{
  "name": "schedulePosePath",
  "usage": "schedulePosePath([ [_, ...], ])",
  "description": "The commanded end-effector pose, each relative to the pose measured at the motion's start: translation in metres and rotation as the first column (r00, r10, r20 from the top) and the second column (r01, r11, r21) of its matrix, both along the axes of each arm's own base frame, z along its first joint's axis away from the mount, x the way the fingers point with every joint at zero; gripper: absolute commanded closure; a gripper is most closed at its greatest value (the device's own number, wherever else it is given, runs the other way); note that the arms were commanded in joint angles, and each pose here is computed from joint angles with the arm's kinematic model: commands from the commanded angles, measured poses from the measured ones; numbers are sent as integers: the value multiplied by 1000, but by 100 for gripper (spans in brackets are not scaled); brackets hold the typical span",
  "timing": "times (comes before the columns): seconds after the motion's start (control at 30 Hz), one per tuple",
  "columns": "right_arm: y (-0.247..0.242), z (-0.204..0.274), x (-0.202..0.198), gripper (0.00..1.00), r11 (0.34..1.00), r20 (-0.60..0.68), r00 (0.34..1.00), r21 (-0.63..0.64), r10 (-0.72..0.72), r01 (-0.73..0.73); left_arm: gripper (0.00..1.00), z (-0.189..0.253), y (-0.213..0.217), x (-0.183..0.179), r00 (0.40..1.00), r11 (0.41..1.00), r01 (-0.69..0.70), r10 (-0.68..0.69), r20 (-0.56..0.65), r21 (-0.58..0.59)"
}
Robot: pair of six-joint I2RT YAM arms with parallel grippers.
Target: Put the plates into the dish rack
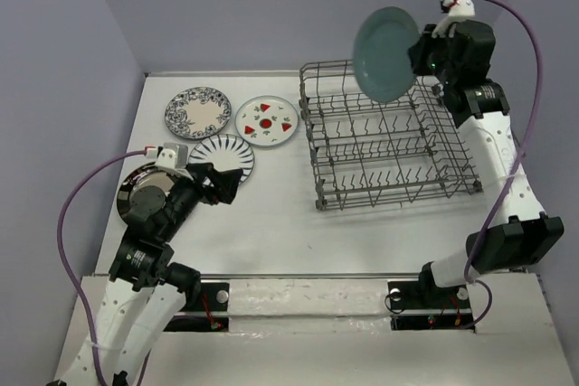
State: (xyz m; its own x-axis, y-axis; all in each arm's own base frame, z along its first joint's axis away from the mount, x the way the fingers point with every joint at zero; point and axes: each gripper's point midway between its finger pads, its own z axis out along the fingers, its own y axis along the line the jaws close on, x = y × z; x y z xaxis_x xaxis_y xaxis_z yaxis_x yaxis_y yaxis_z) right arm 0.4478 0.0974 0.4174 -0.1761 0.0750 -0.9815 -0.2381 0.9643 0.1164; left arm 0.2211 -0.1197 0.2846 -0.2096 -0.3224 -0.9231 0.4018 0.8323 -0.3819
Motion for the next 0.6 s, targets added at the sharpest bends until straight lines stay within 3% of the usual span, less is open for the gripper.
schedulePosePath([
  [0.0, -99, 37, 6, 93, 943, 190, 924, 52, -332, 328, 1, 5, -18, -18, 991, 994, 111, -112, 74, 19],
  [0.2, -156, 31, 22, 93, 924, 241, 898, -14, -368, 382, 1, 9, -35, -36, 971, 976, 215, -216, 106, 20],
  [0.57, -174, 1, 72, 93, 925, 211, 927, -160, -310, 346, 1, 14, -40, -47, 960, 969, 247, -247, 135, 16],
])
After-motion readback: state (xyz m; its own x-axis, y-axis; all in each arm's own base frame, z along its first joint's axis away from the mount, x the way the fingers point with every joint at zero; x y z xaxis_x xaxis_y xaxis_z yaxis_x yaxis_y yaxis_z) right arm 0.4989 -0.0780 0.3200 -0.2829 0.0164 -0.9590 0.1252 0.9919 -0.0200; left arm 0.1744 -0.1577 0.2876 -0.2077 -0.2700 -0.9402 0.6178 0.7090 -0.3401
